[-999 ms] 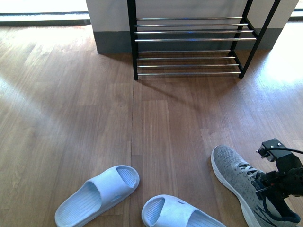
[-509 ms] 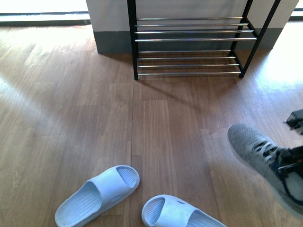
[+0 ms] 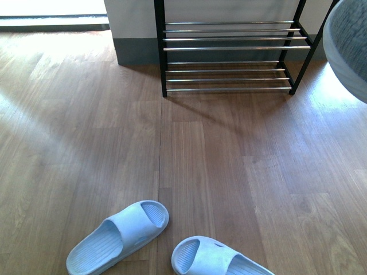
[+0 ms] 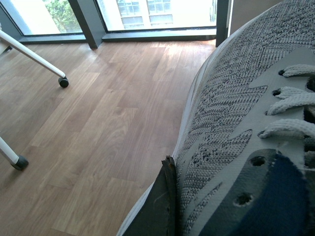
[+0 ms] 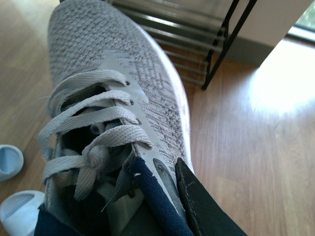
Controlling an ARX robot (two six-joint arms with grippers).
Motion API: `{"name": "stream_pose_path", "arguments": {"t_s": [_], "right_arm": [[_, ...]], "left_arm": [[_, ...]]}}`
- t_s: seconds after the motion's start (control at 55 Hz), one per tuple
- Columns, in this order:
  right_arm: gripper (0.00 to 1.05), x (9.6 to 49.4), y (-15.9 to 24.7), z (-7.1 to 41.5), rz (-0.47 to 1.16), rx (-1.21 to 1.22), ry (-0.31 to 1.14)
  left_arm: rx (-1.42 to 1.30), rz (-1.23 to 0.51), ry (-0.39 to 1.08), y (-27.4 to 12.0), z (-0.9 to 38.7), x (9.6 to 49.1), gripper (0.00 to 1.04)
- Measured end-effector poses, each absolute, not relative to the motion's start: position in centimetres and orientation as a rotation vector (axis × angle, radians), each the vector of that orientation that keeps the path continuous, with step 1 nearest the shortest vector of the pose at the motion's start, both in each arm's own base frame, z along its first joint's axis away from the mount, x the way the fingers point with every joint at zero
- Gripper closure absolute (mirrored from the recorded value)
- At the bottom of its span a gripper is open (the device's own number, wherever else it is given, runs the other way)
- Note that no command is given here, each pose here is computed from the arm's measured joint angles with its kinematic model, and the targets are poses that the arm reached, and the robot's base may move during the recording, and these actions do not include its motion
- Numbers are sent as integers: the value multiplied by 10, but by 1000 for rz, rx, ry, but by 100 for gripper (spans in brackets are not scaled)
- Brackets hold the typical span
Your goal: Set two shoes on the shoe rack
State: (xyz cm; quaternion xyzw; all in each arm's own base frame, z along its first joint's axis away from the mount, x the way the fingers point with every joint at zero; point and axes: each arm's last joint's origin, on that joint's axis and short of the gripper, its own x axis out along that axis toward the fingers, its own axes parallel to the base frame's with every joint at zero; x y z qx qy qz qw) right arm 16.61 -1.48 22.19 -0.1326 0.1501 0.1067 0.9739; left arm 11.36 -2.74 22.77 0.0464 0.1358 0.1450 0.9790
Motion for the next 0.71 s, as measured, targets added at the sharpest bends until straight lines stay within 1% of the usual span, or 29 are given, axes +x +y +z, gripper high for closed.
{"name": "stream_pose_path", "arguments": {"t_s": [0.127, 0.2, 0.363, 0.708], "right_arm": [[103, 136, -5, 242, 239, -287, 140], [103, 133, -5, 247, 234, -289, 107], [103, 134, -5, 242, 224, -274, 135], [103, 133, -5, 242, 229, -272, 134]], "left_arm": [[93, 292, 274, -27, 228, 114, 103], [93, 292, 274, -27, 228, 114, 103], [94, 292, 274, -27, 228, 114, 103], [94, 296, 274, -27, 227, 114, 103]]}}
